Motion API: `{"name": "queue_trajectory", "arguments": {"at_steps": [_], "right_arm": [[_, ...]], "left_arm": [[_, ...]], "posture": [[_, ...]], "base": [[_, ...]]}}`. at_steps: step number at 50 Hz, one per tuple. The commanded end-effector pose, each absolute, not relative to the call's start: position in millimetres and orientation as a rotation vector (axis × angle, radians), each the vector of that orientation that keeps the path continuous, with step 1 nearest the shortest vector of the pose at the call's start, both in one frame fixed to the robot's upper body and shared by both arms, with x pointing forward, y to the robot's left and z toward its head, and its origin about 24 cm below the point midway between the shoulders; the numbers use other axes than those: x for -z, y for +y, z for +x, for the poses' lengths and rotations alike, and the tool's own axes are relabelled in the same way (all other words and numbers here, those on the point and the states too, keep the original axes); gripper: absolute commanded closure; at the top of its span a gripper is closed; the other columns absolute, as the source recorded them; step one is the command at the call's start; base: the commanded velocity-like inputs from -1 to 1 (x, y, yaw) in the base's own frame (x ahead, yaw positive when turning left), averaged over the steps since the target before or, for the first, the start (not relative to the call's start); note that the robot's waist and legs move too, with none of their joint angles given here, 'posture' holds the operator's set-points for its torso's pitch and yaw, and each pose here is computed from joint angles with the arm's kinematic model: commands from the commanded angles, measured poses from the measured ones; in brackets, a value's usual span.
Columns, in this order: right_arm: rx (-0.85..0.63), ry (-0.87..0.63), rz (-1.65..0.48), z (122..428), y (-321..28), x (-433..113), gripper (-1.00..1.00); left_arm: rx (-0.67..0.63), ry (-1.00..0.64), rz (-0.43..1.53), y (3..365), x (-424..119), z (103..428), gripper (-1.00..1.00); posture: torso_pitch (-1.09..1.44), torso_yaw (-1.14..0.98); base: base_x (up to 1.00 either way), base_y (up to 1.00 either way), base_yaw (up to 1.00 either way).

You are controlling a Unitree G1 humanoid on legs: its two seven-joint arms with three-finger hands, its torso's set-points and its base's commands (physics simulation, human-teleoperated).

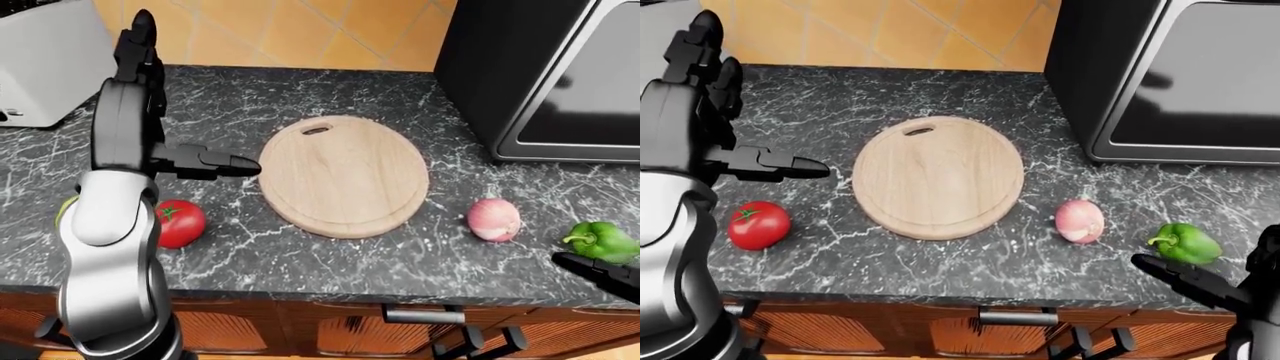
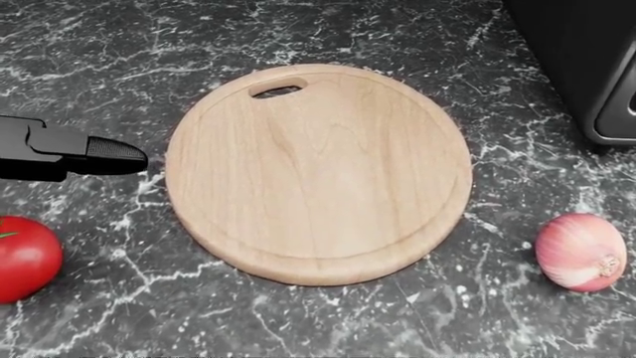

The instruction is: Place the avocado, onion, tomato and bell pepper on the cutting board.

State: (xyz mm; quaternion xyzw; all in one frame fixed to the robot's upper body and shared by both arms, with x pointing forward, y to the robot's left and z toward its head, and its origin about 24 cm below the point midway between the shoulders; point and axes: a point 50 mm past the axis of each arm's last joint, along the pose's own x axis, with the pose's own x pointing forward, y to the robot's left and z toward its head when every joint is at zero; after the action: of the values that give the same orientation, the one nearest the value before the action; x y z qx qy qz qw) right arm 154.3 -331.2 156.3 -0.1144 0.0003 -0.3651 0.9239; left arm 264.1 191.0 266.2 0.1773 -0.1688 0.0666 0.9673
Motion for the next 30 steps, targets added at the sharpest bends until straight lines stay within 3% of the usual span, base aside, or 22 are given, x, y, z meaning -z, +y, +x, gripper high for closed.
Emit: {"name": "queue_trajectory", "arguments": {"at_steps": [1, 30], "right_arm": [[0.761, -0.071, -0.285, 151, -331, -170, -1.00], [0.745, -0.020, -0.297, 157, -329, -151, -0.89]], "left_arm": [[-0.149, -0.418, 0.370, 190, -279, 258, -1.00], [-0.160, -0.409, 0.379, 193, -276, 257, -1.00]], "posture": [[0.00, 0.00], [0.00, 0.00]], "base": [[0.00, 0.00, 0.00], [0.00, 0.00, 0.00]]}}
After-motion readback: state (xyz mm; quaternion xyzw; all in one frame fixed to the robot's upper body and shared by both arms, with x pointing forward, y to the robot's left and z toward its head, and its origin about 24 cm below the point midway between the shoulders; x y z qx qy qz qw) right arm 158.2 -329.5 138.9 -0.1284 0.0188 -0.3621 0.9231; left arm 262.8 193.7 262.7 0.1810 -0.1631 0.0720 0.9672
